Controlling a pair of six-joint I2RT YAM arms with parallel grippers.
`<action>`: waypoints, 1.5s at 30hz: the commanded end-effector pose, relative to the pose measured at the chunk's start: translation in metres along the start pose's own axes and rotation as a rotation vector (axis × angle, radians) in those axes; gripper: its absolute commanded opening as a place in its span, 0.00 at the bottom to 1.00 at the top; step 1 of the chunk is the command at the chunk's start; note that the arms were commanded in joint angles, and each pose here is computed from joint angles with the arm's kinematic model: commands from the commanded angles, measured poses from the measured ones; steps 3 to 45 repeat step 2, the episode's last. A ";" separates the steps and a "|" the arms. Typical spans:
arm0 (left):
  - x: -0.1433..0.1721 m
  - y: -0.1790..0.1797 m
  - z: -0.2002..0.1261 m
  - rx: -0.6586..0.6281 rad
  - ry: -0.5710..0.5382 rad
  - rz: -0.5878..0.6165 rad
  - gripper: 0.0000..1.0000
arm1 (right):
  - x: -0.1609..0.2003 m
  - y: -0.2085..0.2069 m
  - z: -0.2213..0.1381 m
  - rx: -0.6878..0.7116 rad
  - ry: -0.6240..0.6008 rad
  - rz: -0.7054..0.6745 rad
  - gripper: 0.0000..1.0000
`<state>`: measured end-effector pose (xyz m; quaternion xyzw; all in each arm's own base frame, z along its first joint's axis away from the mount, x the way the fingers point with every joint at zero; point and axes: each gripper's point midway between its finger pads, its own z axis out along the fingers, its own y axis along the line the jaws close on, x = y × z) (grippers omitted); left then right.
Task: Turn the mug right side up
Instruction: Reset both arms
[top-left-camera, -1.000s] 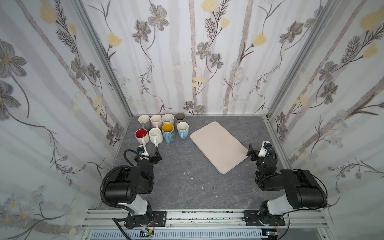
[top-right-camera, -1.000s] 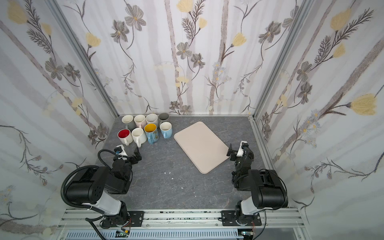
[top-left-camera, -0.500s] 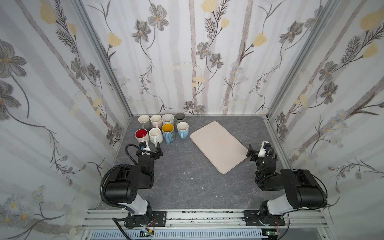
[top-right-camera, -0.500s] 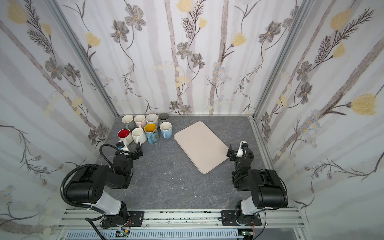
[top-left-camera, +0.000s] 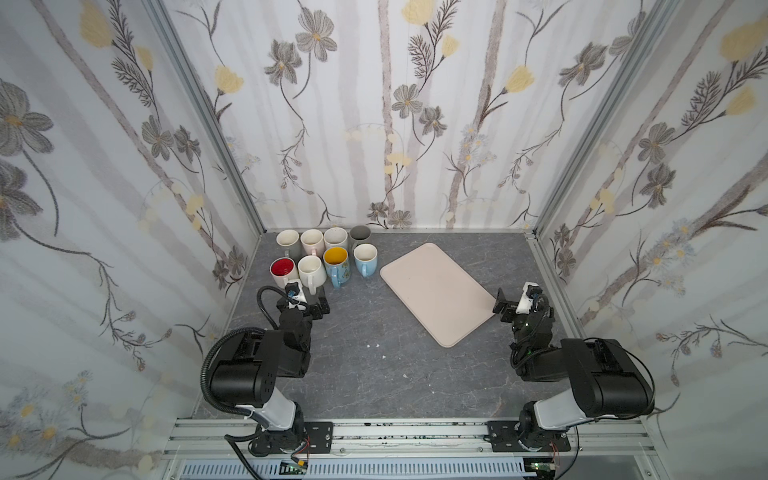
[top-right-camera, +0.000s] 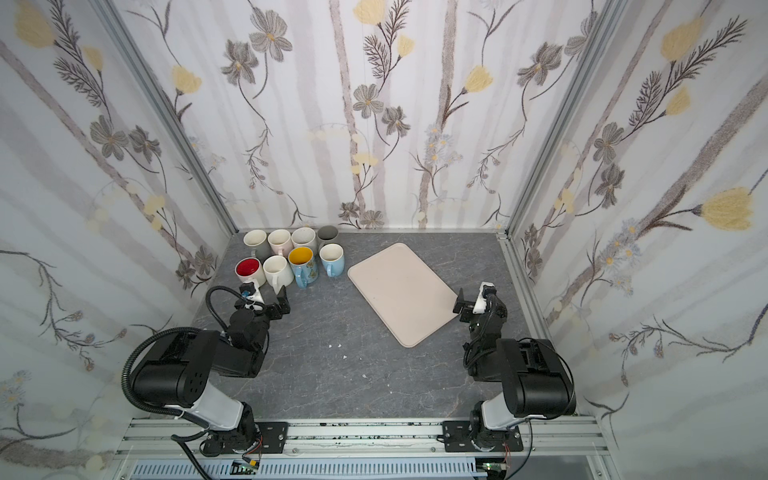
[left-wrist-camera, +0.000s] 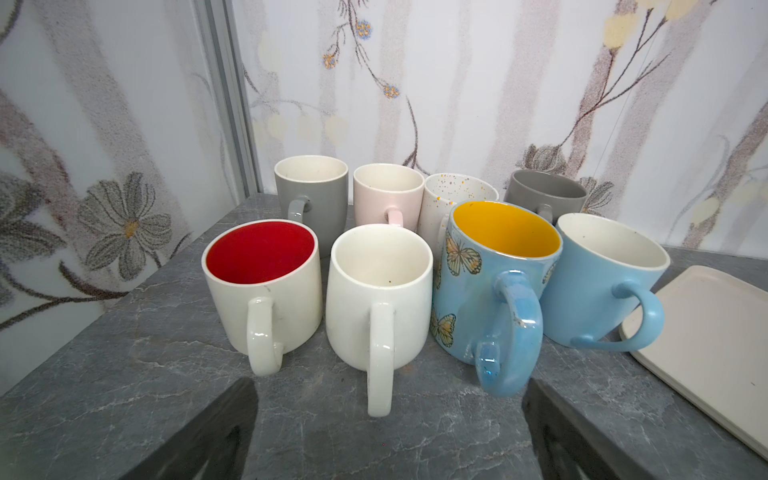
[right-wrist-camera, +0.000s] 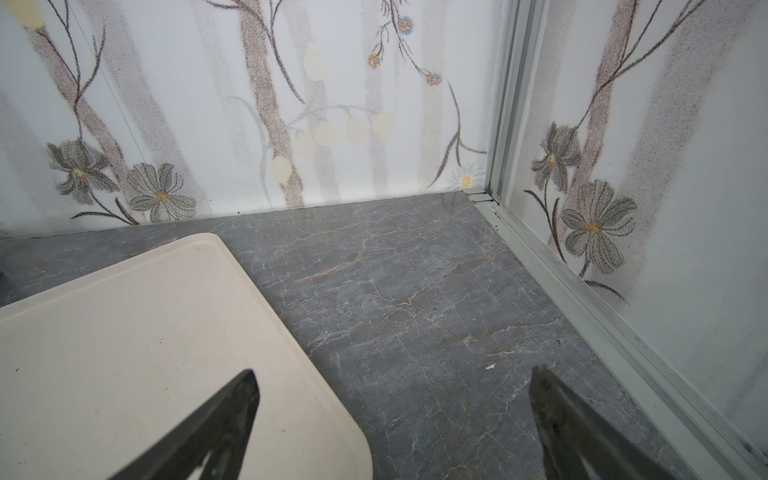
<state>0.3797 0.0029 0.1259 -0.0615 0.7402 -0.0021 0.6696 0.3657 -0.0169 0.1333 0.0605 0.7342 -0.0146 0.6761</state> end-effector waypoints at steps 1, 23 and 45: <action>-0.004 0.004 0.000 -0.026 -0.018 -0.007 1.00 | -0.004 0.000 0.000 0.003 -0.020 -0.003 0.99; -0.004 0.005 0.000 -0.028 -0.018 -0.007 1.00 | -0.004 0.000 0.000 0.002 -0.019 -0.003 1.00; -0.004 0.005 0.000 -0.028 -0.018 -0.007 1.00 | -0.004 0.000 0.000 0.002 -0.019 -0.003 1.00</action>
